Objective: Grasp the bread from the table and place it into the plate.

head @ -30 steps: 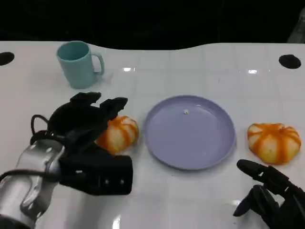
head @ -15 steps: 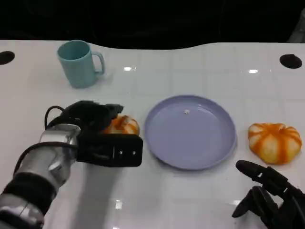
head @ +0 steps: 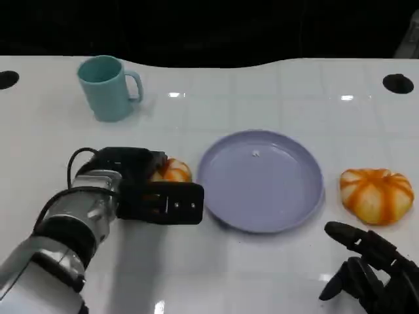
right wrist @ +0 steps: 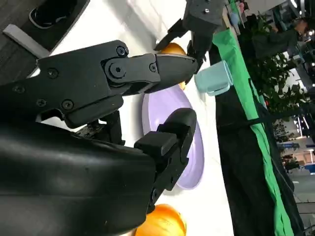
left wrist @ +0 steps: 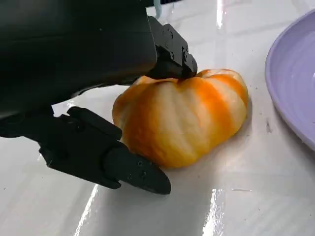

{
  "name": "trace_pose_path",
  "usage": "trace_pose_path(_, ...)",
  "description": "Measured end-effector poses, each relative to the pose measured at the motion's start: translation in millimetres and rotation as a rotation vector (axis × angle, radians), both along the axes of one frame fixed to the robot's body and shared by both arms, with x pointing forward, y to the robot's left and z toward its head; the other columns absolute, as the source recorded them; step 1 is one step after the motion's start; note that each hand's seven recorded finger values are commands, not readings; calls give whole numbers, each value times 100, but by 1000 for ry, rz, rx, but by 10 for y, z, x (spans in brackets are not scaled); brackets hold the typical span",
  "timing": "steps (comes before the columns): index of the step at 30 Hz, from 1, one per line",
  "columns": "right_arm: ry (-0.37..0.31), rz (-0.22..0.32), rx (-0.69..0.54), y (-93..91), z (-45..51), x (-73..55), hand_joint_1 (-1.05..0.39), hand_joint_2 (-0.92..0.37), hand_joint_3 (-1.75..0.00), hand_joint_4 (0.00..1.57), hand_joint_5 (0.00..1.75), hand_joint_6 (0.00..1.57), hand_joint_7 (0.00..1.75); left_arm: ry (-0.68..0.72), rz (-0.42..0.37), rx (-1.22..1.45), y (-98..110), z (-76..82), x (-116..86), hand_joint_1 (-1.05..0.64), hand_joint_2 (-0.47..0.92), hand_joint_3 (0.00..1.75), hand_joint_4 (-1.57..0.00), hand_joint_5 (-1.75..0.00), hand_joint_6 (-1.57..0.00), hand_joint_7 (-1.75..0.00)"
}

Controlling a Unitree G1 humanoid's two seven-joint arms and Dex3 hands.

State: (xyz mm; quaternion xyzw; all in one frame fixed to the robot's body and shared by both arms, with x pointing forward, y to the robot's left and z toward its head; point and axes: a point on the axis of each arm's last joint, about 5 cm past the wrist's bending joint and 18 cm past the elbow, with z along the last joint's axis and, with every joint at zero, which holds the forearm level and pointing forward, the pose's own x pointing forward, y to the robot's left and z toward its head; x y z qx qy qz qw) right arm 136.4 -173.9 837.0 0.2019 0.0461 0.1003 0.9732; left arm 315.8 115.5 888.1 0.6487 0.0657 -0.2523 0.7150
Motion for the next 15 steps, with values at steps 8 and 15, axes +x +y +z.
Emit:
trace_pose_path(8, 1, 2, 0, -7, -1, -16, -76, -92, -31, 63, 150, 91, 48, -118, 54, -111, 39, -30, -10, -26, 92, 8, -72, -170, -68, -141)
trace_pose_path(15, -1, 2, -2, -11, 3, -15, -75, -92, -32, 62, 150, 91, 48, -168, 88, -194, 40, -54, -27, -15, 91, 32, -76, -175, -53, -174)
